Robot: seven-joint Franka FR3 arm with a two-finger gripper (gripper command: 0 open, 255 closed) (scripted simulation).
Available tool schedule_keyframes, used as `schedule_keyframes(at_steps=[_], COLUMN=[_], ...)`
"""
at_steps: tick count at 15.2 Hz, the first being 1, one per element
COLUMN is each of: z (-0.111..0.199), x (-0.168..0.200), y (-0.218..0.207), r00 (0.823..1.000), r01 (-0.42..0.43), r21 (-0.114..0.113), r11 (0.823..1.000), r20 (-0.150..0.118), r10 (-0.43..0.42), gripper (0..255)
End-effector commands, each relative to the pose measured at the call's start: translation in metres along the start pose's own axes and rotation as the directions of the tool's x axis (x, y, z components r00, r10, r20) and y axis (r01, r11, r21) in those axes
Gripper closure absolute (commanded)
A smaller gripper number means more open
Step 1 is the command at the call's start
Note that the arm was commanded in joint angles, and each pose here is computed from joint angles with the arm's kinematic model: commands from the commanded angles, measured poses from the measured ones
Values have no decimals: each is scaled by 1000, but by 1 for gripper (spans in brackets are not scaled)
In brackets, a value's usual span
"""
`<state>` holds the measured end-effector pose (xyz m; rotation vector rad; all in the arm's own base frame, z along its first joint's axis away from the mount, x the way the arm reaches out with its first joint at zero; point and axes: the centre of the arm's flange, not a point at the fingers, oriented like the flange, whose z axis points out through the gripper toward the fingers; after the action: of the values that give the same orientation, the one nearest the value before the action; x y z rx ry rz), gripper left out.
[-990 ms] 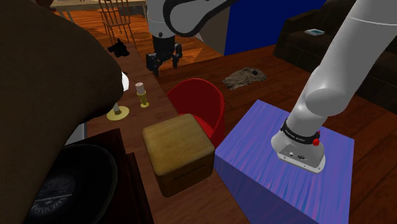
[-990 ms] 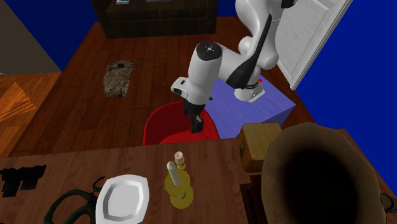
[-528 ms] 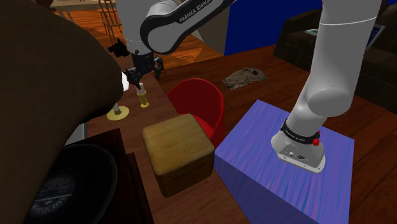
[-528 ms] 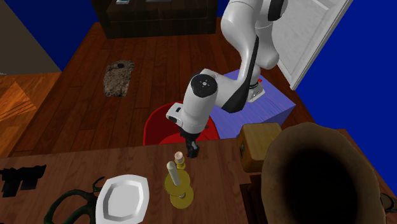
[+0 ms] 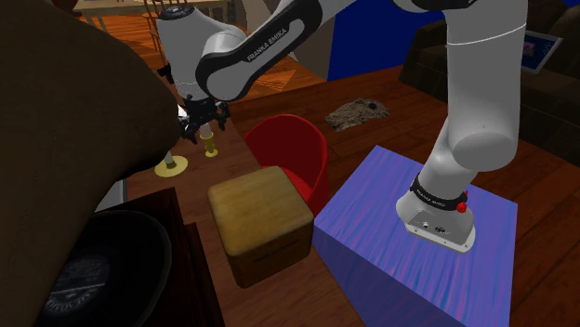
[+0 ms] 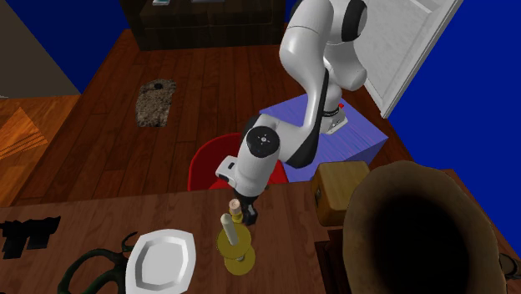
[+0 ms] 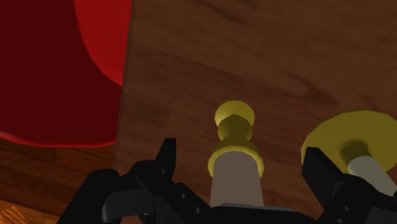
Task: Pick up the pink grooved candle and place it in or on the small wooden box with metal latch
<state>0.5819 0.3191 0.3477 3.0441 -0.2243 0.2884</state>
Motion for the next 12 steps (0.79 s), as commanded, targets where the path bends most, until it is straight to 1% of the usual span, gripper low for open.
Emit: schedule_keyframes(at_steps=[1, 10, 11, 12], z=[10, 13, 13, 13], x=[0, 0, 0, 0], y=[0, 0, 0, 0], r00=[1000, 1000, 1000, 1000], r01=[0, 0, 0, 0], r21=[0, 0, 0, 0], r11=[1000, 1000, 1000, 1000], r20=[0, 0, 0, 0], r10=[0, 0, 0, 0], gripper=[0, 0, 255, 255])
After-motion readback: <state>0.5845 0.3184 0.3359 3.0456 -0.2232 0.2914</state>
